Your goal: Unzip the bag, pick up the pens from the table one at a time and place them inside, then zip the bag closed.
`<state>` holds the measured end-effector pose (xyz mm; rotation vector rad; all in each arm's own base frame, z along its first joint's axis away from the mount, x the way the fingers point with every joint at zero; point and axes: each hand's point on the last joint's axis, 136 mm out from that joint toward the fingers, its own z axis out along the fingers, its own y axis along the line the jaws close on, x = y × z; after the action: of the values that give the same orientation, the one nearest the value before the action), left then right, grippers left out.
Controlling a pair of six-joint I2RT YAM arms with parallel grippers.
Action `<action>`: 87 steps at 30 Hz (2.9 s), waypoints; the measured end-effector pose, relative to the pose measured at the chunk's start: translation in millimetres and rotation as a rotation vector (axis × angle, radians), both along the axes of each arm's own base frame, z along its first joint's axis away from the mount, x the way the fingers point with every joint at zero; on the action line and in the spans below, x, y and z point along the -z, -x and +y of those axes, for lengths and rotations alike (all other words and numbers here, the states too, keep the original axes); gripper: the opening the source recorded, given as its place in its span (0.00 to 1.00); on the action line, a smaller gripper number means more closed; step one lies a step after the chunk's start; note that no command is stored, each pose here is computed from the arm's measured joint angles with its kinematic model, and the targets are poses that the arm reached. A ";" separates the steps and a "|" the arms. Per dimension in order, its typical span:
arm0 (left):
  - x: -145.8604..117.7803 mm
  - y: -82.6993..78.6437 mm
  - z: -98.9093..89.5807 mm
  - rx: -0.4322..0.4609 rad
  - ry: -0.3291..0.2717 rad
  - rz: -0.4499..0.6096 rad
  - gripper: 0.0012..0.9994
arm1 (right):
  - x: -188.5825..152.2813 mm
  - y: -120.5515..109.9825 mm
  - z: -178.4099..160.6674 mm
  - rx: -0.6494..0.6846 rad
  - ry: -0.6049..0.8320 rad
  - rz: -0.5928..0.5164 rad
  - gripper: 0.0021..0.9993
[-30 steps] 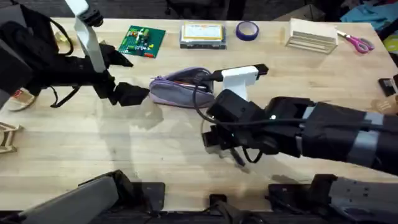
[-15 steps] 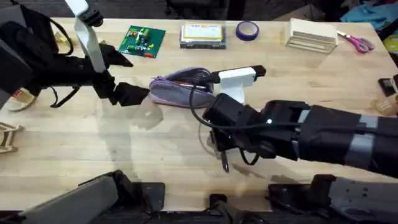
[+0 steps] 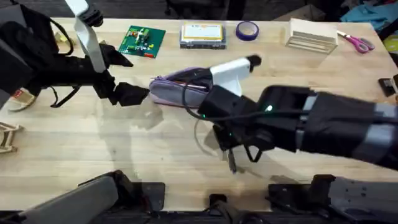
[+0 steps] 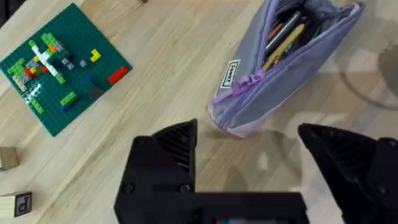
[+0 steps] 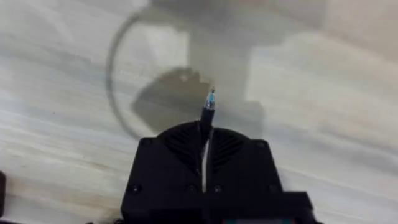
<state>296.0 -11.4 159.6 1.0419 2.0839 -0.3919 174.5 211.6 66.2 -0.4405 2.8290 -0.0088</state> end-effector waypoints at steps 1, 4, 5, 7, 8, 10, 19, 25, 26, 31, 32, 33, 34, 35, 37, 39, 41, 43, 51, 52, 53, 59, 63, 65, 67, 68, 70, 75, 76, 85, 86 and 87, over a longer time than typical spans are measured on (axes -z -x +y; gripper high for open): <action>0.0 0.1 0.0 0.000 0.000 0.000 0.99 | -7.3 -4.8 -0.6 -0.008 0.013 -0.024 0.03; 0.0 0.0 0.0 0.000 0.000 0.000 0.99 | -33.2 -21.5 0.5 -0.040 0.038 -0.116 0.03; 0.0 0.0 0.0 0.000 0.000 0.000 0.99 | -44.2 -29.3 3.0 -0.055 0.039 -0.160 0.03; 0.0 0.0 0.0 0.000 0.000 0.000 0.99 | -62.1 -42.0 6.4 -0.075 0.045 -0.233 0.03; 0.0 0.0 0.0 0.000 0.000 0.000 0.99 | -72.3 -49.9 7.7 -0.086 0.054 -0.280 0.03; 0.0 0.0 0.0 0.000 0.000 0.000 0.99 | -86.9 -63.3 9.8 -0.103 0.072 -0.361 0.03; 0.0 0.0 0.0 0.000 0.000 0.000 0.99 | -133.0 -108.2 36.8 -0.203 0.077 -0.649 0.03; 0.0 0.0 0.0 0.000 0.000 0.000 0.99 | -149.6 -131.2 49.7 -0.284 0.027 -0.715 0.03; 0.0 0.0 0.0 0.000 0.000 0.000 0.99 | -149.2 -133.9 50.6 -0.301 0.013 -0.708 0.03; 0.0 0.0 0.0 0.000 0.000 0.000 0.99 | -144.8 -143.5 55.5 -0.437 -0.052 -0.662 0.03; 0.0 0.0 0.0 0.000 0.000 0.000 0.99 | -143.3 -144.2 56.4 -0.484 -0.055 -0.653 0.03; 0.0 0.0 0.0 0.000 0.000 0.000 0.99 | -141.5 -144.2 57.8 -0.534 -0.057 -0.645 0.03; 0.0 0.0 0.0 0.000 0.000 0.000 0.99 | -140.3 -143.9 60.0 -0.583 -0.059 -0.642 0.03; 0.0 0.0 0.0 0.000 0.000 0.000 0.99 | -137.8 -143.4 62.4 -0.636 -0.058 -0.636 0.03; 0.0 0.0 0.0 0.000 0.000 0.000 0.99 | -131.4 -141.8 68.3 -0.738 -0.054 -0.625 0.03; 0.0 0.0 0.0 0.000 0.000 0.000 0.99 | -122.2 -140.0 75.7 -0.844 -0.045 -0.615 0.03; 0.0 0.0 0.0 0.000 0.000 0.000 0.99 | -101.4 -138.6 87.3 -1.009 -0.008 -0.597 0.03; 0.0 0.0 0.0 0.000 0.000 0.000 0.99 | -89.8 -139.1 91.4 -1.066 0.010 -0.584 0.03; 0.0 0.1 0.0 0.000 0.000 0.000 0.99 | -60.3 -151.0 114.5 -1.161 0.004 -0.602 0.03; 0.0 0.0 0.0 0.000 0.000 0.000 0.99 | -57.5 -151.5 115.5 -1.163 0.003 -0.599 0.03; 0.0 0.0 0.0 0.000 0.000 0.000 0.99 | -54.5 -151.7 116.2 -1.167 0.003 -0.594 0.03; 0.0 0.0 0.0 0.000 0.000 0.000 0.99 | -40.0 -155.6 120.8 -1.179 0.003 -0.583 0.03; 0.0 0.0 0.0 0.000 0.000 0.000 0.99 | -41.8 -167.8 128.9 -1.166 -0.003 -0.642 0.03; 0.0 0.0 0.0 0.000 0.000 0.000 0.99 | -42.3 -169.8 131.0 -1.159 -0.009 -0.653 0.03; 0.0 0.0 0.0 0.000 0.000 0.000 0.99 | -41.7 -169.4 131.8 -1.155 -0.021 -0.650 0.03; 0.0 0.0 0.0 0.000 0.000 0.000 0.99 | -41.7 -169.0 132.2 -1.154 -0.029 -0.648 0.03; 0.0 0.1 0.0 0.000 0.000 0.000 0.99 | -41.9 -167.9 133.1 -1.146 -0.055 -0.641 0.03; 0.1 0.1 -0.1 0.000 0.000 0.001 0.99 | -43.0 -166.8 135.1 -1.127 -0.083 -0.637 0.28; 0.1 0.1 -0.1 0.000 0.000 0.001 0.99 | -43.3 -166.3 135.9 -1.127 -0.088 -0.637 0.44; 0.1 0.1 -0.1 0.000 0.000 0.001 0.99 | -45.6 -165.6 138.5 -1.126 -0.109 -0.642 1.00; 0.1 0.1 -0.1 0.000 0.000 0.001 0.99 | -45.5 -165.6 138.4 -1.122 -0.112 -0.640 1.00; 0.1 0.1 -0.1 0.000 0.000 0.001 0.99 | -46.0 -165.5 138.3 -1.113 -0.117 -0.638 1.00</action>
<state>295.9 -11.5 159.5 1.0417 2.0845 -0.3926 340.1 349.9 112.2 -1.5627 1.6659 0.1957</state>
